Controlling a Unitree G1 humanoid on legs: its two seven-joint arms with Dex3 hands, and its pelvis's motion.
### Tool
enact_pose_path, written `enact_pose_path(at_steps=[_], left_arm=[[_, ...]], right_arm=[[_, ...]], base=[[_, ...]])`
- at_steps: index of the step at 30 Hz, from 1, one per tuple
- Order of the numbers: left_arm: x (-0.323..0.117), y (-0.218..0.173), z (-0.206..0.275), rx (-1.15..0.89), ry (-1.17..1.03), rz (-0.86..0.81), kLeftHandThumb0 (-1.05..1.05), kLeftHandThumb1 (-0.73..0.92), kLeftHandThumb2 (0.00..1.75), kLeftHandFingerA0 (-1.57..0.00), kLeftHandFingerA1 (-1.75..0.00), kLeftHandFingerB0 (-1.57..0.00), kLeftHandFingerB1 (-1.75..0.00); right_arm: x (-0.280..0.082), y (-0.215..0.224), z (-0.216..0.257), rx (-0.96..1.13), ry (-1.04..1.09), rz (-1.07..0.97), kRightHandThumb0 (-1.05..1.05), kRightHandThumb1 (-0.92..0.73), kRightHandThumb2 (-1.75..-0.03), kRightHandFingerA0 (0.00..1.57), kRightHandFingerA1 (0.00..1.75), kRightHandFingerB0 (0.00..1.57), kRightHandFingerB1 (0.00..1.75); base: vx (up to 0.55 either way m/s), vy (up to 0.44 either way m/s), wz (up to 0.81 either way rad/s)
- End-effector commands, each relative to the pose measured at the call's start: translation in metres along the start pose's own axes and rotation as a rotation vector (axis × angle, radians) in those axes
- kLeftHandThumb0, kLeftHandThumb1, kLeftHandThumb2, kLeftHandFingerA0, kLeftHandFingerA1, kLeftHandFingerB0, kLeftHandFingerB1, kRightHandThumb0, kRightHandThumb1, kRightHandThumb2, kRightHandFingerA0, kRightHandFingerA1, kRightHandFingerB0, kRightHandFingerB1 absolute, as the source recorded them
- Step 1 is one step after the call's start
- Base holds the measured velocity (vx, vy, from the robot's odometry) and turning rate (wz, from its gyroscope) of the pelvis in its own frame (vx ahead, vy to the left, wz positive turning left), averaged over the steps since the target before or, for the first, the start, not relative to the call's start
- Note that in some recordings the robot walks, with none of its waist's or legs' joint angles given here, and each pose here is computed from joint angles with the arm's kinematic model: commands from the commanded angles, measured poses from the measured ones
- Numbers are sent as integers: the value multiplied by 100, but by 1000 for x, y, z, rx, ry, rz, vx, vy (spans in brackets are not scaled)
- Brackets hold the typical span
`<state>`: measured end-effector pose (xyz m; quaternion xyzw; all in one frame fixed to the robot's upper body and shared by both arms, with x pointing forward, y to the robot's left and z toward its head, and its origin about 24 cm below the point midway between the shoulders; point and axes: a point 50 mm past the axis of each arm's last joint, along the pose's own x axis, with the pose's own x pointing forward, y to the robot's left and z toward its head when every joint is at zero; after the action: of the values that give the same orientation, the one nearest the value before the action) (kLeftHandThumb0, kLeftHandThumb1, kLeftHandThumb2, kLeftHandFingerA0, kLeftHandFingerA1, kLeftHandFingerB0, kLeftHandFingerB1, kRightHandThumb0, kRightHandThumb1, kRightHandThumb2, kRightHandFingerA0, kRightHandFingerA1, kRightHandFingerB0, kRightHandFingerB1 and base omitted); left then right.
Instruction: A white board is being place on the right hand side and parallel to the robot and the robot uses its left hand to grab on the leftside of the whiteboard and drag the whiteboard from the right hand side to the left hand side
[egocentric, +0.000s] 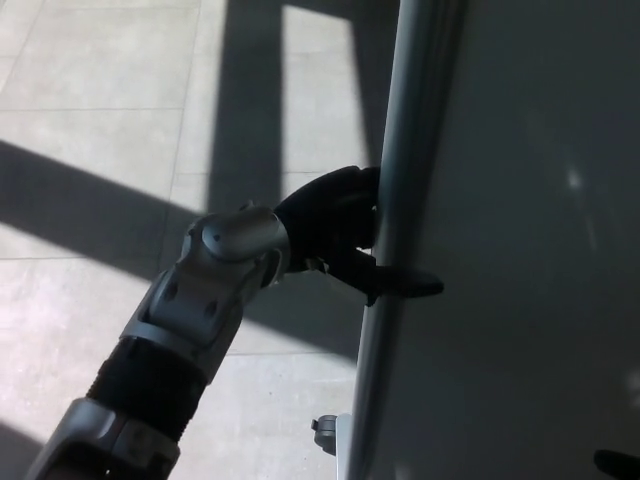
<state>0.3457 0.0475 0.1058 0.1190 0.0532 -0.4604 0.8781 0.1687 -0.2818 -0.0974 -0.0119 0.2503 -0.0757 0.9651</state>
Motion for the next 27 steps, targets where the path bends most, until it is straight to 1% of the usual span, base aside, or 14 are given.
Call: enact_pose_path(at_steps=[1,2,3,4,5,6,7,8,10,13,16,18,22,27], left_arm=[[17,-13,1,11,-2,-29,-58,39,67,-12,-41,-7,-24],[18,-15,0,4,-11,-29,-30,25,83,-2,-49,0,-49],[19,-16,-2,-8,-20,-12,-55,39,67,-26,-46,-7,-33],[19,-18,-4,3,-24,30,-55,40,68,-44,-49,-16,-36],[19,-18,-5,9,-25,47,-55,40,68,-44,-49,-16,-36],[18,-18,-6,23,-62,89,-40,49,55,-66,-46,-31,-31],[18,-18,-12,15,-81,153,-26,65,60,-98,-51,-58,-39],[18,-17,-15,3,-79,194,-28,68,63,-98,-52,-66,-42],[17,-13,-16,-15,-68,232,-26,73,63,-98,-53,-73,-44],[10,-5,-18,-78,-88,280,-30,68,61,-99,-62,-80,-47],[8,-2,-19,-109,-81,302,-28,67,61,-100,-66,-81,-49],[4,2,-19,-107,-80,319,-25,66,60,-99,-62,-83,-50],[0,7,-18,-119,-93,335,-14,71,61,-95,-68,-85,-53],[-6,9,-19,-104,-107,347,-15,69,60,-97,-75,-83,-55]], right_arm=[[-1,-2,2,-4,-20,-18,-48,-62,-64,97,64,59,46],[-1,-2,1,-1,-18,-18,-42,-67,-61,99,64,64,45],[-1,-2,2,-2,-20,-17,-41,-68,-61,99,64,65,45],[-1,-3,2,-3,-21,-10,-40,-68,-60,98,65,65,46],[-1,-3,2,-3,-21,-8,-40,-68,-60,98,65,65,46],[0,-3,3,2,-24,-9,-40,-67,-61,100,65,67,46],[0,-3,4,-3,-28,-10,-41,-67,-61,100,67,68,47],[1,-3,6,-10,-34,-9,-41,-68,-61,100,68,68,47],[2,-3,8,-15,-41,-6,-41,-68,-61,100,67,67,47],[4,-2,10,-31,-46,0,-42,-68,-60,97,66,68,47],[4,-1,11,-30,-52,2,-41,-69,-60,96,66,68,48],[4,-1,11,-28,-57,4,-40,-68,-61,99,68,68,48],[6,1,11,-21,-52,0,-39,-69,-61,102,67,70,48],[4,2,10,-24,-54,-1,-38,-69,-60,101,67,70,49]], base=[[0,0,0],[0,0,0],[0,0,0],[0,0,0],[0,0,0],[0,0,0],[0,0,0],[0,0,0],[0,0,0],[0,0,0],[0,0,0],[0,0,0],[0,0,0],[0,0,0]])
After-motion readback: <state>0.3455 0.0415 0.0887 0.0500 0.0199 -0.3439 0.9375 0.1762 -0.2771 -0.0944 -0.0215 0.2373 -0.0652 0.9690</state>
